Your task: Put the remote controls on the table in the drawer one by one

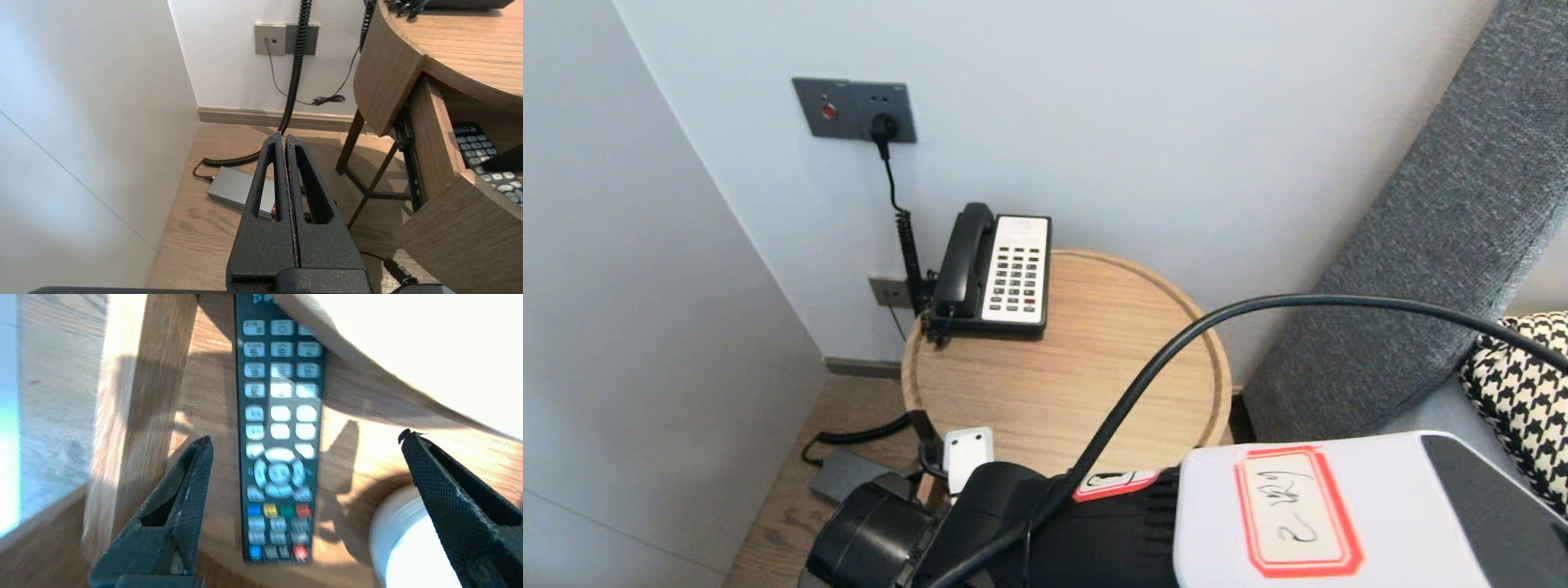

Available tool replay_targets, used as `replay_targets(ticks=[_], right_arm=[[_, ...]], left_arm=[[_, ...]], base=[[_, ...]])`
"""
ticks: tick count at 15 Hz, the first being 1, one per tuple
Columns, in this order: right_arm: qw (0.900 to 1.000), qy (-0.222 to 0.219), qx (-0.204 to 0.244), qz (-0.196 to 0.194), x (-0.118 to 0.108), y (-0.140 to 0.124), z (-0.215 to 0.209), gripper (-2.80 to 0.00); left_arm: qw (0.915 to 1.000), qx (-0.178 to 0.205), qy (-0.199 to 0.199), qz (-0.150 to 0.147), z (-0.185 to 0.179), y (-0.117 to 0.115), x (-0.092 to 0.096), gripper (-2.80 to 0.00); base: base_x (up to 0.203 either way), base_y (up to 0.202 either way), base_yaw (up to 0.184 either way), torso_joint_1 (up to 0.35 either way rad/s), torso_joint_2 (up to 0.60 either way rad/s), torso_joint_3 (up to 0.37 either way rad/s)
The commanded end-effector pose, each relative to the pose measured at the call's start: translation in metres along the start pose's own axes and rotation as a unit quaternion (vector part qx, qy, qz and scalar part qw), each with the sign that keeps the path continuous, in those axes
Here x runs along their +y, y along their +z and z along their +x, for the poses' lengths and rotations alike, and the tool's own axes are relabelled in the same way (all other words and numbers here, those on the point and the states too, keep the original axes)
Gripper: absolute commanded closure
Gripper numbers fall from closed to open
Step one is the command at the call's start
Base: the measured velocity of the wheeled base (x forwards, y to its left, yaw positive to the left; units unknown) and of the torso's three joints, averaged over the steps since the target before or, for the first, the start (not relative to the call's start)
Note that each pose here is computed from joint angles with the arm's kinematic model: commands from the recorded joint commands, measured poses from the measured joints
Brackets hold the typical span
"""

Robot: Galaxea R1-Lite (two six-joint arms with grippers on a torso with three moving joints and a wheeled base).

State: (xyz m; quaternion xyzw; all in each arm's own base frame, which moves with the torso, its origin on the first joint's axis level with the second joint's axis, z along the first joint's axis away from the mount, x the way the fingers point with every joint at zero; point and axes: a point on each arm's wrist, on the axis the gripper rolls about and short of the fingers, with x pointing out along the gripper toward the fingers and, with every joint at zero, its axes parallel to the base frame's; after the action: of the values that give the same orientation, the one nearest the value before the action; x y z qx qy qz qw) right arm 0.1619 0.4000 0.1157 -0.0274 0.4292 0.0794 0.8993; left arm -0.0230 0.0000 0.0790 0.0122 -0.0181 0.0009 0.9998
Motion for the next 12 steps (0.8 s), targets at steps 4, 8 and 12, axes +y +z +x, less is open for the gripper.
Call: replay_targets(ticks=[4,8,12], right_arm=[[0.997,0.067,0.013,0.022,-0.021,0.016,-0.056,-2.8],[0.994,0.098,0.042,0.026,-0.045,0.017,-0.083,-2.8],[0.993,0.108,0.036,0.03,-0.066,0.019,-0.103,-2.8]], left_arm=[[1.0,0.006,0.0,0.0,0.001,-0.004,0.0,0.0],[1.0,0.006,0.0,0.0,0.001,-0.003,0.0,0.0],[1.0,0.006,0.0,0.0,0.001,-0.003,0.0,0.0]], base=[[0.0,0.0,0.0,0.0,0.0,0.0],[0.0,0.0,0.0,0.0,0.0,0.0],[0.0,0.0,0.0,0.0,0.0,0.0]])
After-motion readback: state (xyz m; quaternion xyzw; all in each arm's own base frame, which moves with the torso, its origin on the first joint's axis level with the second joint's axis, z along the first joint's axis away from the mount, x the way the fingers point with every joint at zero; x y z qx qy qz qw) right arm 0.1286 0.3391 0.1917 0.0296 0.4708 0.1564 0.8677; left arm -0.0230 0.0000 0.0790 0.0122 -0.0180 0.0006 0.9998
